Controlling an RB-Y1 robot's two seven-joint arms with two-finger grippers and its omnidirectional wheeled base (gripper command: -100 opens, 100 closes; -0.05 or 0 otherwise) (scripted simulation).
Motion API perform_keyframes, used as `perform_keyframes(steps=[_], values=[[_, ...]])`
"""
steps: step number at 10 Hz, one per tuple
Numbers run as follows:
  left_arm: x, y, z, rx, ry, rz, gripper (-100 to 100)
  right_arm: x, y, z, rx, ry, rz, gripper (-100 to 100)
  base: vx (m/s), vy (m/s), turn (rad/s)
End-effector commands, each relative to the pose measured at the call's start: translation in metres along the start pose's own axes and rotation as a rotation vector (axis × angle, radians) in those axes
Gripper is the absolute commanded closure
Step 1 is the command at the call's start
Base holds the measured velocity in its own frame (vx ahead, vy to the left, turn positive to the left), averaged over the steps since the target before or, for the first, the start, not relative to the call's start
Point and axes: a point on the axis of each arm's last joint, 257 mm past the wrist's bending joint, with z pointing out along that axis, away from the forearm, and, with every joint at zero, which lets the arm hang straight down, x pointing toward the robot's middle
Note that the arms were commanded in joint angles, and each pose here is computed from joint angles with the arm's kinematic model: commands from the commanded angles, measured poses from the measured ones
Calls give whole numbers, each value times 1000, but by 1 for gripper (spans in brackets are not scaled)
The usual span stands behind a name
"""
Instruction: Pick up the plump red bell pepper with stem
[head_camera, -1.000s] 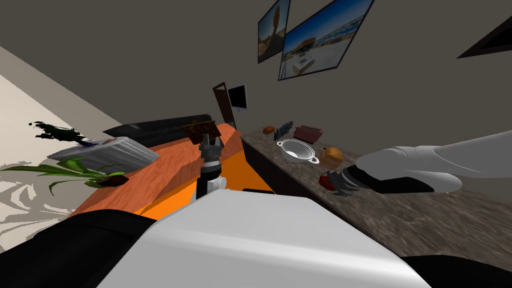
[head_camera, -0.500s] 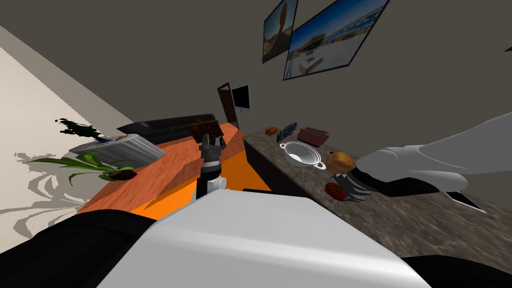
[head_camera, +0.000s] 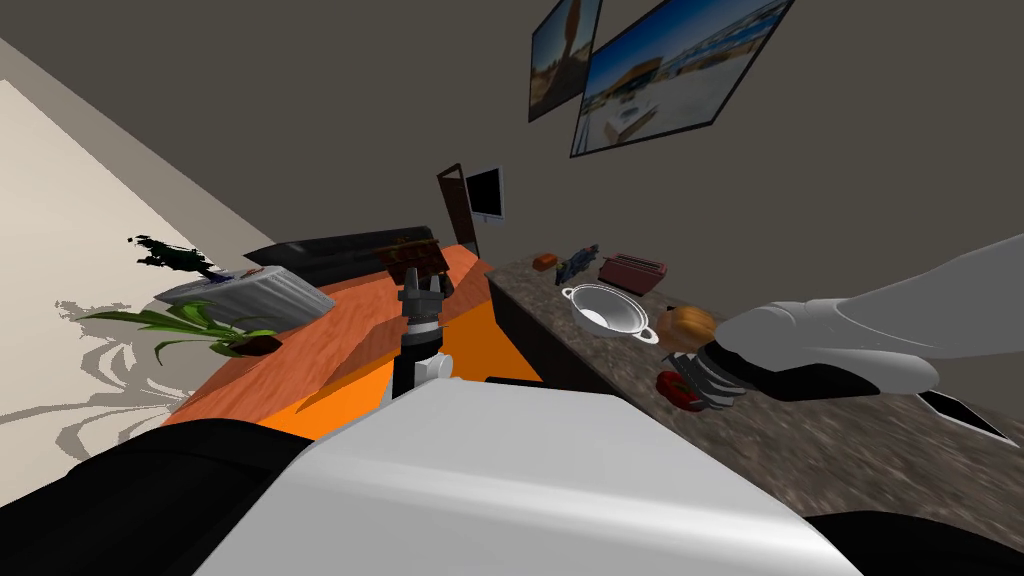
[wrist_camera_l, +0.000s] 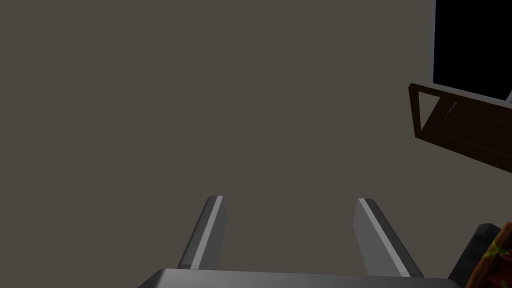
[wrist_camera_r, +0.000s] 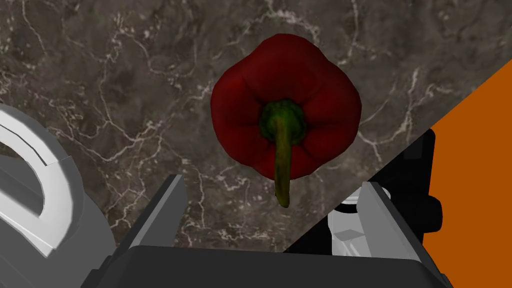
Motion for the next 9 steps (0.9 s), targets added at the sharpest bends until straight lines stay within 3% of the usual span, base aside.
perform_keyframes(steps=[1,3,4,8,9], values=[[0,0,0,0,0,0,0,3,6,8,0,1,7,-100,9,5,33],[0,0,0,0,0,0,0,4,7,11,-2,1,9,-100,5,2,24],[0,0,0,0,0,0,0,4,7,12,0,2,9,100,0,0,0],[0,0,0,0,0,0,0,4,8,12,-2,1,10,100,0,0,-3],[0,0,0,0,0,0,0,4,8,12,-2,1,10,0,0,0,0]])
